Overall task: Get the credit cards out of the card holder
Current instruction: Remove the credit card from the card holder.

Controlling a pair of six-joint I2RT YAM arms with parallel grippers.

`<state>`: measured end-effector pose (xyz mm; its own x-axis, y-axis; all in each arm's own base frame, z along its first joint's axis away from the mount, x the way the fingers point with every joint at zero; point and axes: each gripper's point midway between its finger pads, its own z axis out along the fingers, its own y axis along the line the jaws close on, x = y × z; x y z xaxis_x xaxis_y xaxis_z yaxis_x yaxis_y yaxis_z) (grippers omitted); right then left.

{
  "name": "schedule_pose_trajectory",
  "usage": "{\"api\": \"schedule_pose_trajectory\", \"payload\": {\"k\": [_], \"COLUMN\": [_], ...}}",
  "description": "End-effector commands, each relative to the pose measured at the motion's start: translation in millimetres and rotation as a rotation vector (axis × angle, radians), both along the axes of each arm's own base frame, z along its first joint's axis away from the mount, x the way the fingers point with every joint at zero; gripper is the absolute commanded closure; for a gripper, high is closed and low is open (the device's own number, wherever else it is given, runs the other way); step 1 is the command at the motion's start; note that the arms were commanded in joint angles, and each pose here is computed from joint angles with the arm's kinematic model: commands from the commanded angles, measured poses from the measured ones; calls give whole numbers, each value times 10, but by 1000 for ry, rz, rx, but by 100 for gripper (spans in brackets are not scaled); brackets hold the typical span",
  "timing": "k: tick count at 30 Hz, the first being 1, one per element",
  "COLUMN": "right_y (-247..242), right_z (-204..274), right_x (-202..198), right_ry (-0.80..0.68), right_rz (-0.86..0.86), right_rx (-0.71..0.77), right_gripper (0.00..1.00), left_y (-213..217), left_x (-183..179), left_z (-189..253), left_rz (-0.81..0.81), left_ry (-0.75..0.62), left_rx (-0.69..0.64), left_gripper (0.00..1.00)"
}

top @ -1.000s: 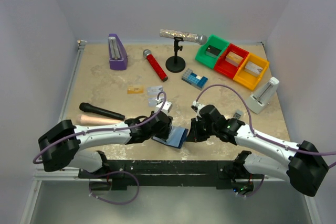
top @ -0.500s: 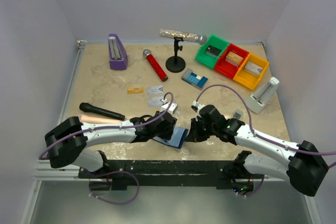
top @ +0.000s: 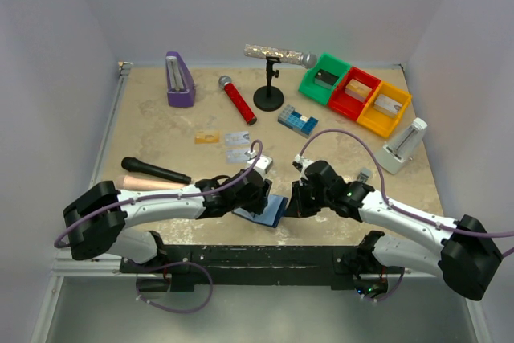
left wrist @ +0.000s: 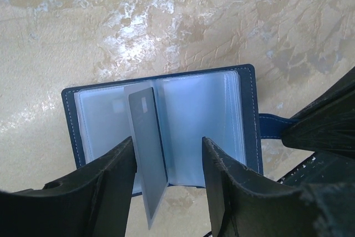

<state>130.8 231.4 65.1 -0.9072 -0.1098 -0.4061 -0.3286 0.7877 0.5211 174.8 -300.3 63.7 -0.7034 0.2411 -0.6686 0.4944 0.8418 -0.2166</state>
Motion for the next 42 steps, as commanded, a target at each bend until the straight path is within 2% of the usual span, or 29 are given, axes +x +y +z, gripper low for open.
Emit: {"api": "schedule_pose_trajectory", "payload": {"k": [1,10,17,21,23,26,28,32,35,39,42], "right_y": [42,17,-174,-272,-293,-346,-395,-531,-505,-92,164], "right_z": [32,19,-16,-1,8,30,72,281,530,808,844], "right_x": [26,35,45,76,81,101,117,147,207,138,159], "right_ry": [-25,-24,-28,-34,-32,-31,-42,-90,-170,-192,-160], "right_rz": [12,1,-69,-107,-114,-135,-150,-176,-161,-40,-18], "right_rx": [14,1,-73,-118,-133,-164,-182,-218,-166,72,181], "right_gripper": [100,100,100,98,90,68,57,49,49,53,58], "left_y": [-207,-60,280,400,426,467,495,555,558,442,431], "left_x": [32,85,89,67,60,51,55,60,77,81,78], "left_z": [279,190,-90,-187,-200,-205,-190,-70,57,181,110], "left_rz": [-39,19,121,155,162,177,187,206,208,181,181], "left_ry": [-35,-41,-22,-15,-15,-14,-19,-41,-65,-76,-58], "left_rx": [-87,-30,22,37,37,37,33,-9,-64,-172,-191], "left_gripper": [46,47,55,56,56,54,52,51,51,53,57]}}
